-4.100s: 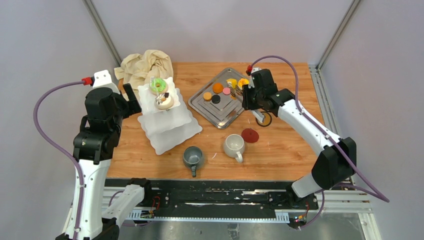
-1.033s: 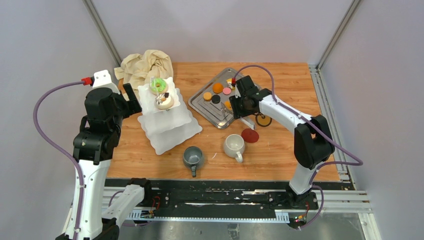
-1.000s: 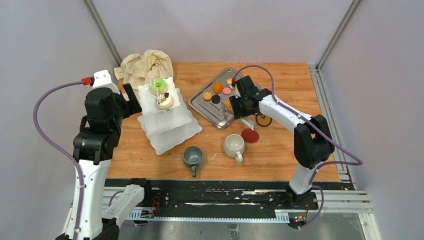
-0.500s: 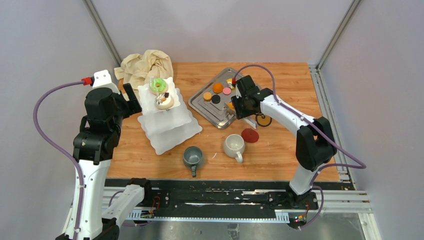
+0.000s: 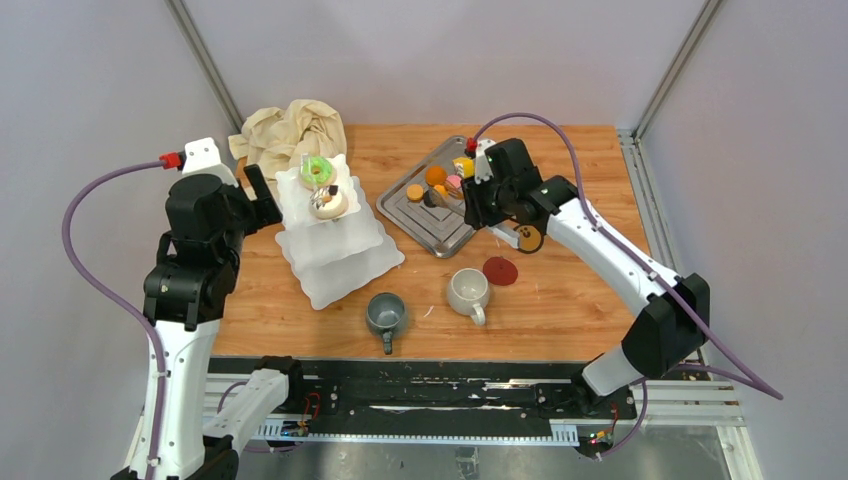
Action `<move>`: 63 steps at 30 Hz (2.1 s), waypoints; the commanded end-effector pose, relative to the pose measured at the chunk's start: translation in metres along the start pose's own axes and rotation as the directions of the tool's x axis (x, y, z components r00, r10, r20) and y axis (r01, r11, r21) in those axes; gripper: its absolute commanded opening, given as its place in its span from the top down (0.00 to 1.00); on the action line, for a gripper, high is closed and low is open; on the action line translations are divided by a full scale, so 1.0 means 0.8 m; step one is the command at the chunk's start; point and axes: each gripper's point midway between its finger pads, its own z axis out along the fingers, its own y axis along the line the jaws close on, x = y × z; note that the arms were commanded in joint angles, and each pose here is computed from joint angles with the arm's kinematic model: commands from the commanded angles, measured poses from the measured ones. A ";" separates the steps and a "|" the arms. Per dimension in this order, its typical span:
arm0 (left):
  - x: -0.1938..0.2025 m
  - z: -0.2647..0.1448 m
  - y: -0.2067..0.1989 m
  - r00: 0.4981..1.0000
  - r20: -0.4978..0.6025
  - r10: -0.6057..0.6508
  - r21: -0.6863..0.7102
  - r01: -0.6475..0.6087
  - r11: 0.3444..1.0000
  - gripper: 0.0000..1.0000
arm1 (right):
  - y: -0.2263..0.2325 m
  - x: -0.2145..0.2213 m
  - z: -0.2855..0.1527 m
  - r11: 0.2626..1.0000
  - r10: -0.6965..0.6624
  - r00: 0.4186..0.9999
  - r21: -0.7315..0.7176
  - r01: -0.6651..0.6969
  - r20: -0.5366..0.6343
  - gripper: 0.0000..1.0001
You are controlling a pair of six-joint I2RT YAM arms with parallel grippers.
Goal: Serve the afternoon tea
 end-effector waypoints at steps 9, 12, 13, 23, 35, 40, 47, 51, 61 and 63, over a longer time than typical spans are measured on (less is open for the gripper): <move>-0.037 -0.012 0.000 0.996 0.082 -0.023 0.002 0.023 1.000 0.13 | 0.139 -0.045 -0.068 0.914 -0.243 0.948 -0.278 0.294 0.206 0.85; -0.037 -0.013 0.002 0.996 0.082 -0.022 -0.004 0.022 1.000 0.13 | 0.168 -0.050 -0.068 0.888 -0.229 0.947 -0.350 0.298 0.226 0.85; -0.037 -0.014 0.002 0.996 0.083 -0.022 -0.005 0.023 1.000 0.13 | 0.177 -0.052 -0.067 0.881 -0.221 0.947 -0.369 0.296 0.232 0.85; -0.037 -0.015 0.006 0.996 0.085 -0.017 -0.018 0.018 1.000 0.13 | 0.241 -0.058 -0.056 0.813 -0.207 0.952 -0.501 0.296 0.226 0.84; -0.032 -0.014 0.007 0.997 0.079 -0.010 -0.023 0.012 1.000 0.13 | 0.283 -0.048 -0.032 0.777 -0.227 0.954 -0.554 0.299 0.196 0.85; -0.033 -0.014 0.008 0.997 0.082 -0.009 -0.028 0.012 1.000 0.13 | 0.291 -0.053 -0.021 0.777 -0.215 0.957 -0.559 0.289 0.196 0.85; -0.031 -0.013 0.009 0.997 0.080 -0.008 -0.030 0.011 0.999 0.13 | 0.303 -0.055 0.000 0.779 -0.188 0.966 -0.572 0.257 0.178 0.85; -0.029 -0.012 0.009 0.997 0.076 -0.004 -0.033 0.007 0.999 0.13 | 0.310 -0.062 0.007 0.783 -0.161 0.969 -0.573 0.242 0.189 0.85; -0.029 -0.013 0.011 0.997 0.077 0.001 -0.036 0.002 0.999 0.13 | 0.318 -0.076 0.034 0.816 -0.104 0.971 -0.539 0.206 0.213 0.84; -0.028 -0.012 0.010 0.997 0.074 0.000 -0.036 0.003 0.999 0.13 | 0.319 -0.076 0.041 0.821 -0.103 0.972 -0.534 0.203 0.212 0.82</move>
